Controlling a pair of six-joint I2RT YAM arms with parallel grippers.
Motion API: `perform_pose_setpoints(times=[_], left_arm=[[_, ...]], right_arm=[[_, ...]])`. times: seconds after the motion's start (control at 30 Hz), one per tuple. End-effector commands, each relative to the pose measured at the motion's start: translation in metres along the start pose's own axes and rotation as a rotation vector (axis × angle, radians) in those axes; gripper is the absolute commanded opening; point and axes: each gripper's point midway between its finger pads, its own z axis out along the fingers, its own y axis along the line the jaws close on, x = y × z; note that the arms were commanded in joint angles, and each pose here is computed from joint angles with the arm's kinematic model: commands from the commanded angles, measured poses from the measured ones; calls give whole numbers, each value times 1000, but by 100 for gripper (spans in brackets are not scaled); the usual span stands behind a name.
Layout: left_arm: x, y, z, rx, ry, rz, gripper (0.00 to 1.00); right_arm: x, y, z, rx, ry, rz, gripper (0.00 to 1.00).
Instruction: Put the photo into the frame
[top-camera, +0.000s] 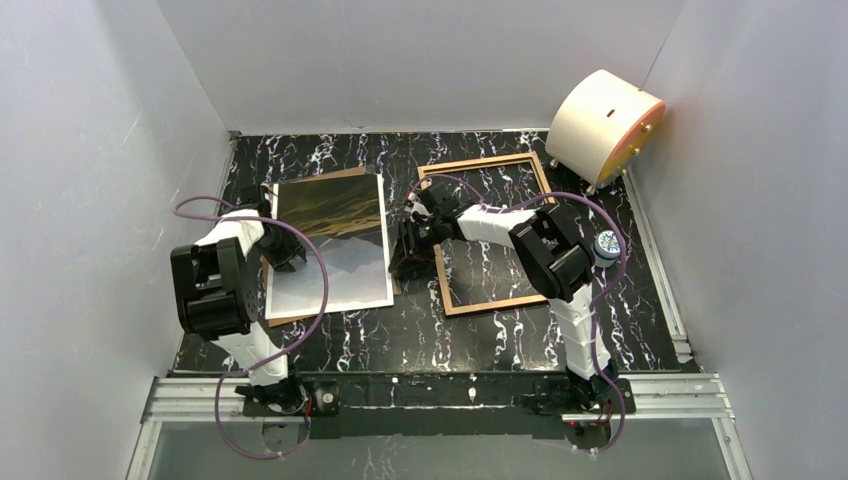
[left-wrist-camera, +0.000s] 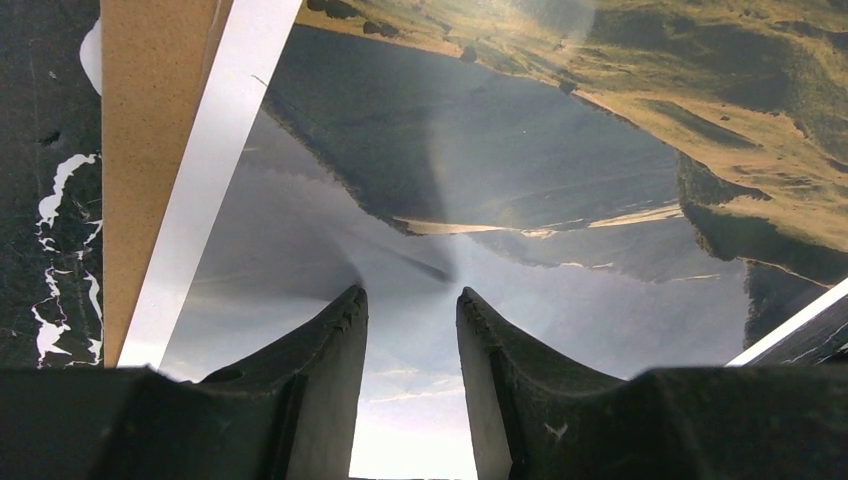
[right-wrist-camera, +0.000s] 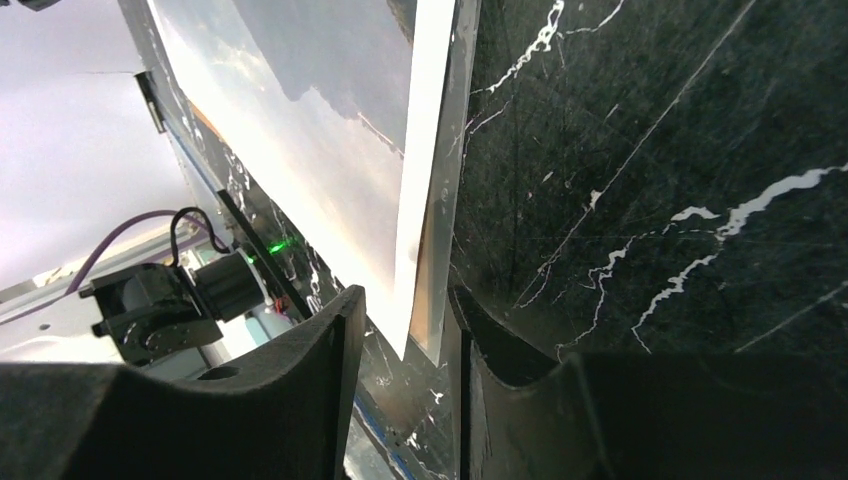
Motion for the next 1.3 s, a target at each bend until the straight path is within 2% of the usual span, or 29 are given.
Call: perform_pose_setpoints(times=[0.0,0.4,0.57,0.8,1.0,1.13,1.2,1.27], left_arm=[[34,31,16,-119,98,-2,37],[40,33,21,-122,113,-19,36],[41,36,22,-137,114,-20,35],[41,37,23,-141,117,-18,34],[39,46,25,-189,107,-4,34],[38,47,24,-194,102,-4,33],[37,46,24,-193,98,-7,33],[35,46,22,-193,91,-5,33]], right_arm=[[4,-3,3,52,-7,4,45],[12,8,13,-26,33,-2,46],[9,29,3,-104,0,-61,43],[3,45,-11,-188,-61,-111,31],[1,57,-19,-236,-80,-147,12],[0,60,-22,-245,-86,-162,10],[-1,60,-21,-243,-84,-161,3],[-2,57,-20,-230,-84,-154,1]])
